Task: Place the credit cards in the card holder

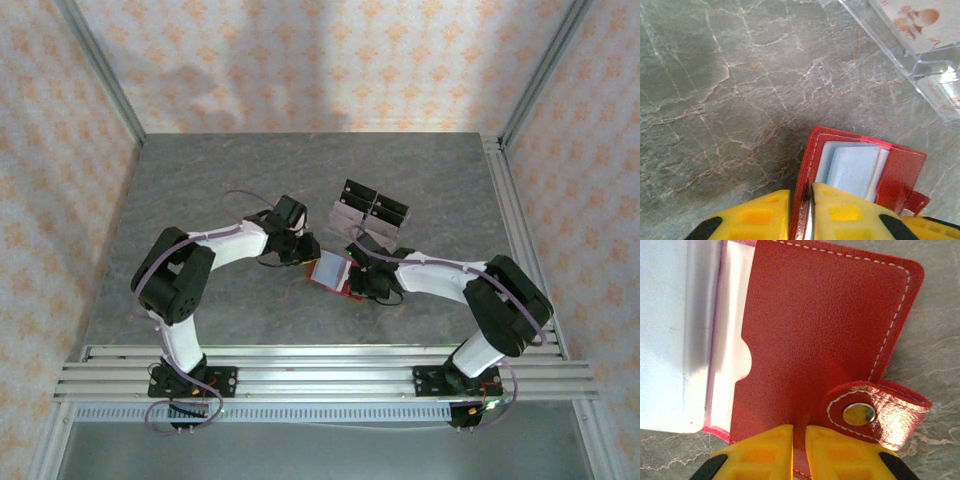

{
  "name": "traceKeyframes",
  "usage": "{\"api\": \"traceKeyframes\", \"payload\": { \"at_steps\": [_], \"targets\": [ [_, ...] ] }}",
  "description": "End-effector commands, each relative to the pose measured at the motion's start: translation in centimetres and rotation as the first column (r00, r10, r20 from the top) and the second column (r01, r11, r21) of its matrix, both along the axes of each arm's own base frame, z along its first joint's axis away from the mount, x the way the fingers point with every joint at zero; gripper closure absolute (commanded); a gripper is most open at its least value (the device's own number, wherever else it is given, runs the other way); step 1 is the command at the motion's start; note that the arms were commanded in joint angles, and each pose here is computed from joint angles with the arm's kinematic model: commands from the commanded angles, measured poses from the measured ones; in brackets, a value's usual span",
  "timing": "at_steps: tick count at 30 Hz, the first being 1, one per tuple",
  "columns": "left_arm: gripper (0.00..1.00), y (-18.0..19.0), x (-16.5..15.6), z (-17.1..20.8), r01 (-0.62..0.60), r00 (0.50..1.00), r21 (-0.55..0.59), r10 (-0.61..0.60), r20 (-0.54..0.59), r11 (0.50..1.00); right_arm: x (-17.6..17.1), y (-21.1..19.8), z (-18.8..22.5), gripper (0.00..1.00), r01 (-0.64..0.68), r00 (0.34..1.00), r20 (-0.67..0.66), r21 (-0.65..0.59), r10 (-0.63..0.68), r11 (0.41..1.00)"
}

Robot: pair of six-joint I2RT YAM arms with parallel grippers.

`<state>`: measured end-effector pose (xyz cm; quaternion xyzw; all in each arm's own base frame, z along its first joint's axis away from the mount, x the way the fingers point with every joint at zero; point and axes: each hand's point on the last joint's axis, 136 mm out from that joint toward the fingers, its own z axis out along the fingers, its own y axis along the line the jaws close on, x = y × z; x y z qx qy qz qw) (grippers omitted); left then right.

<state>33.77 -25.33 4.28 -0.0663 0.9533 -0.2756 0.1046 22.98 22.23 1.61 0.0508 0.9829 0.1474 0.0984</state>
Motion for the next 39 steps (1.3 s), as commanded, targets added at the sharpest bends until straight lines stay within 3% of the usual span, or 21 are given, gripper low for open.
{"api": "traceKeyframes", "payload": {
  "at_steps": [1, 7, 8, 15, 24, 31, 39],
  "targets": [
    [0.87, -0.3, 0.1, 1.1, -0.006, 1.000, -0.043, 0.007, 0.021, 0.999, -1.1, -4.1, -4.1, 0.85, 0.031, 0.998, -0.045, -0.175, -0.040, 0.984],
    [0.94, -0.5, 0.2, 1.5, -0.011, 1.000, -0.066, 0.013, 0.029, 0.998, -1.0, -4.1, -4.1, 0.85, 0.030, 0.998, -0.044, -0.175, -0.038, 0.984],
    [1.00, -0.5, 0.2, 1.6, -0.012, 0.999, -0.070, 0.015, 0.031, 0.997, -0.9, -4.0, -4.1, 0.85, 0.027, 0.998, -0.044, -0.173, -0.035, 0.984],
    [1.00, 0.8, -0.3, 2.6, -0.045, 0.998, -0.039, 0.047, 0.051, 0.998, 1.0, -1.1, -1.9, 0.80, -0.033, 0.999, -0.022, -0.101, 0.031, 0.994],
    [1.00, 4.3, -2.0, 4.5, -0.107, 0.990, 0.088, 0.098, 0.100, 0.990, 4.2, 3.0, 4.8, 0.72, -0.102, 0.992, 0.072, 0.017, 0.100, 0.995],
    [1.00, 4.4, -2.6, 6.4, -0.102, 0.987, 0.128, 0.084, 0.139, 0.987, 4.7, 2.7, 8.0, 0.67, -0.079, 0.987, 0.144, 0.039, 0.073, 0.996],
    [1.00, 1.8, -3.0, 7.8, -0.060, 0.981, 0.205, 0.019, 0.195, 0.977, 4.0, 0.5, 6.1, 0.66, -0.020, 0.991, 0.133, 0.002, 0.019, 1.000]
  ]
}}
